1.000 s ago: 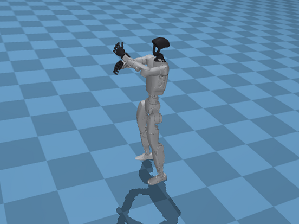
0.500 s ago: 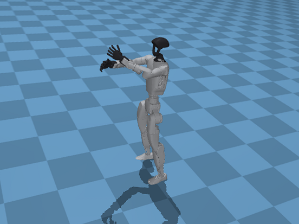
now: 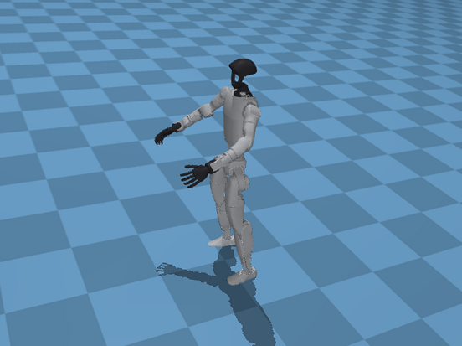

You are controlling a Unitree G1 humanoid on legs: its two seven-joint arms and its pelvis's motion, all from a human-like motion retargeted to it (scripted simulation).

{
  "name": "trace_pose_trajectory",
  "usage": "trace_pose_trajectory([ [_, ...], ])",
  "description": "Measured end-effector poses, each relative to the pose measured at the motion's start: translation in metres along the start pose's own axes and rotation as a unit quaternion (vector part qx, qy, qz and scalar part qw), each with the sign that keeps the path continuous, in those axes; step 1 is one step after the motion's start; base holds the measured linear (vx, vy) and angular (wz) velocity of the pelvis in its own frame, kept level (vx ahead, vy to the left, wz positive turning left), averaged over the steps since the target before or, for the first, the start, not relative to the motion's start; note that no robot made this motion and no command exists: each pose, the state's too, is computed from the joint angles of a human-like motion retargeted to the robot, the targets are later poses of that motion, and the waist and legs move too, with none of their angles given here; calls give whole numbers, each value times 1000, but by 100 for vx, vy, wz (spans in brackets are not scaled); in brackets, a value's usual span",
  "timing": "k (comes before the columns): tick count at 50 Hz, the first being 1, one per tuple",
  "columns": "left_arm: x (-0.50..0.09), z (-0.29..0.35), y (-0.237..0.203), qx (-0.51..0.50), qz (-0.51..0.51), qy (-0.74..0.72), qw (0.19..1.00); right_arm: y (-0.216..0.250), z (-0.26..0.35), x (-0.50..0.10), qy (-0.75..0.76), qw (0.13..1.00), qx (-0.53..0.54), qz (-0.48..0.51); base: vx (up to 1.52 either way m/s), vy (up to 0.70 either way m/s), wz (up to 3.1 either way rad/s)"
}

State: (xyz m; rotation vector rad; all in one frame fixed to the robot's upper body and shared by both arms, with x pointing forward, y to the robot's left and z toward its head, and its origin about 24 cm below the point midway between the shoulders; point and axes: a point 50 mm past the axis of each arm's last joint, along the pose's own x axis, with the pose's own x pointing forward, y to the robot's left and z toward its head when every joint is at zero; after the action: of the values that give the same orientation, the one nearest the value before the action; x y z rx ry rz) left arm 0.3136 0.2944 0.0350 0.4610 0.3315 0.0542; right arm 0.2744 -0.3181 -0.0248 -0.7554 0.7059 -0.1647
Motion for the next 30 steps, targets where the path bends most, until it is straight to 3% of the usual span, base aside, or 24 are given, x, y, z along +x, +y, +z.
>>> trace_pose_trajectory([
  [5,-53,-129,-46,-121,19,229,966,55,-88,-26,133,987,1,86,2,6,12],
  [11,-144,-213,-104,-257,79,412,871,115,-145,-72,223,962,85,134,0,1,2],
  [20,-218,-238,-161,-362,151,494,776,166,-167,-115,281,929,201,133,0,0,-5],
  [30,-209,-231,-165,-350,137,468,800,175,-156,-115,269,932,214,115,0,-1,-9],
])
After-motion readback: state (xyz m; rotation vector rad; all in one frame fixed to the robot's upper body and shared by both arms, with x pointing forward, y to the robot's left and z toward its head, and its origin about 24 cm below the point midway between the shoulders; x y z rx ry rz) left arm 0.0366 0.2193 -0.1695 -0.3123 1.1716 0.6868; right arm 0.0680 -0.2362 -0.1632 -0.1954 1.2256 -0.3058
